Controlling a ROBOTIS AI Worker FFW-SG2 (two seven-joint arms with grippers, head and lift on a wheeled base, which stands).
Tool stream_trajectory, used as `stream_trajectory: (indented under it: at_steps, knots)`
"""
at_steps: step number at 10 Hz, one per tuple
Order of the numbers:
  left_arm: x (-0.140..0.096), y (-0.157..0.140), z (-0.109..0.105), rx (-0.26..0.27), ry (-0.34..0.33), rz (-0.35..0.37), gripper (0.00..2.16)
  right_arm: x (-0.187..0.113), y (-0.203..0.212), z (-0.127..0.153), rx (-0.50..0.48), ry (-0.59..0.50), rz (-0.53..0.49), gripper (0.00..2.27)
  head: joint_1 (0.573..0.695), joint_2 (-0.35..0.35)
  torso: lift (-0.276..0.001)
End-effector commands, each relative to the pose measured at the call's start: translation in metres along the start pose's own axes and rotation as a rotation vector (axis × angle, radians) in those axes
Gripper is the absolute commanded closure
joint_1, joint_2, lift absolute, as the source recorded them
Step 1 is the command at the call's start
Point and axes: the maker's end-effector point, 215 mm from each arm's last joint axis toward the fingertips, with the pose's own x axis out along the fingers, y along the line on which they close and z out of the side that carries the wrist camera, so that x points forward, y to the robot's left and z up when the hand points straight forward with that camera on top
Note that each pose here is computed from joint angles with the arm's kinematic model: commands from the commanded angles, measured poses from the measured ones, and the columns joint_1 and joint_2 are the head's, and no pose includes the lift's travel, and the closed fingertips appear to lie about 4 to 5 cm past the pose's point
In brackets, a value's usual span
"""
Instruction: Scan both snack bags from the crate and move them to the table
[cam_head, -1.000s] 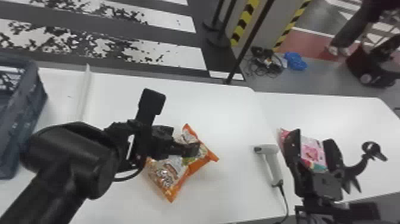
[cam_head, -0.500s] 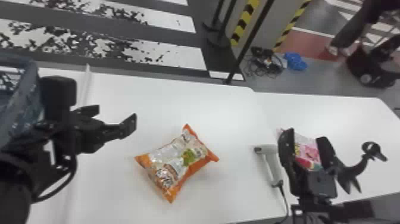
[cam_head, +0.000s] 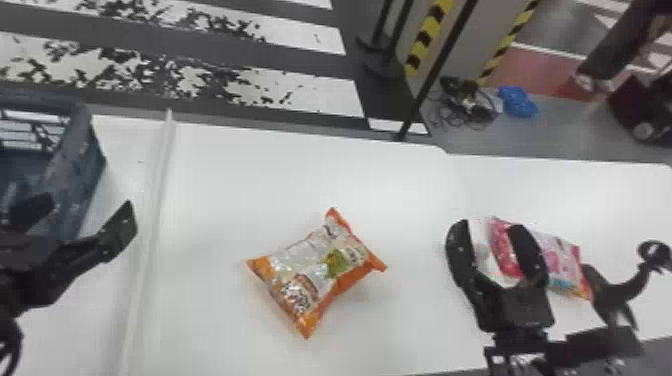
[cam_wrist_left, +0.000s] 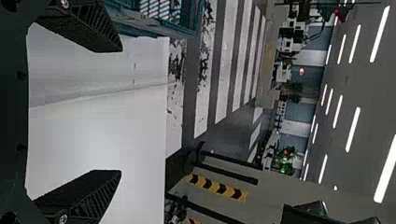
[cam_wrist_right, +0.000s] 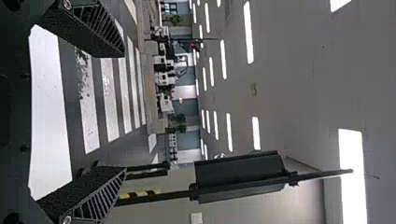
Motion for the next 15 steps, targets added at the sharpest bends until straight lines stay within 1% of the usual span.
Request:
stream_trajectory:
  at_steps: [1, 2, 3, 4, 5, 6, 7, 8, 9, 10, 11, 12, 13, 14, 15]
  knots:
    - [-0.02, 0.016, -0.017, -0.004, 0.0, 0.034, 0.07, 0.005, 0.018, -0.007, 0.024, 0.03, 0.036, 0.07, 0.695, -0.243, -0.087]
    - [-0.034, 0.028, -0.018, -0.006, -0.026, 0.057, 0.07, 0.007, 0.033, -0.015, 0.046, 0.058, 0.072, 0.07, 0.695, -0.205, -0.087]
    - [-0.047, 0.037, -0.019, -0.017, -0.044, 0.069, 0.07, 0.007, 0.045, -0.016, 0.056, 0.061, 0.095, 0.07, 0.695, -0.182, -0.087]
    - [-0.061, 0.042, -0.017, -0.02, -0.057, 0.075, 0.07, 0.005, 0.062, -0.032, 0.076, 0.111, 0.149, 0.08, 0.695, -0.142, -0.087]
    - [-0.071, 0.042, -0.01, -0.017, -0.069, 0.077, 0.07, 0.004, 0.076, -0.043, 0.094, 0.146, 0.203, 0.08, 0.695, -0.093, -0.087]
    - [-0.077, 0.042, -0.004, -0.023, -0.08, 0.075, 0.07, 0.005, 0.092, -0.057, 0.109, 0.19, 0.235, 0.08, 0.695, -0.053, -0.087]
    - [-0.082, 0.041, -0.004, -0.021, -0.077, 0.075, 0.07, 0.007, 0.109, -0.066, 0.111, 0.217, 0.266, 0.08, 0.695, -0.04, -0.087]
    - [-0.085, 0.042, -0.006, -0.019, -0.071, 0.08, 0.07, 0.006, 0.126, -0.078, 0.122, 0.254, 0.296, 0.08, 0.695, -0.014, -0.087]
    - [-0.087, 0.041, -0.009, -0.022, -0.068, 0.078, 0.07, 0.005, 0.14, -0.083, 0.143, 0.279, 0.324, 0.08, 0.695, 0.018, -0.087]
    - [-0.089, 0.04, -0.012, -0.024, -0.063, 0.078, 0.07, 0.003, 0.159, -0.089, 0.173, 0.32, 0.359, 0.15, 0.695, 0.053, -0.087]
    - [-0.089, 0.039, -0.014, -0.024, -0.059, 0.074, 0.07, -0.001, 0.186, -0.099, 0.208, 0.377, 0.417, 0.73, 0.695, 0.083, -0.087]
    - [-0.088, 0.035, -0.014, -0.027, -0.06, 0.066, 0.07, -0.005, 0.209, -0.12, 0.236, 0.467, 0.457, 2.06, 0.695, 0.103, -0.087]
    - [-0.087, 0.031, -0.013, -0.028, -0.062, 0.056, 0.07, -0.003, 0.221, -0.127, 0.212, 0.495, 0.481, 2.25, 0.695, 0.143, -0.087]
    - [-0.086, 0.028, -0.013, -0.026, -0.063, 0.041, 0.07, -0.003, 0.231, -0.131, 0.196, 0.509, 0.496, 2.25, 0.695, 0.171, -0.087]
    - [-0.085, 0.028, -0.014, -0.024, -0.059, 0.037, 0.07, -0.003, 0.237, -0.142, 0.204, 0.55, 0.5, 2.25, 0.695, 0.186, -0.087]
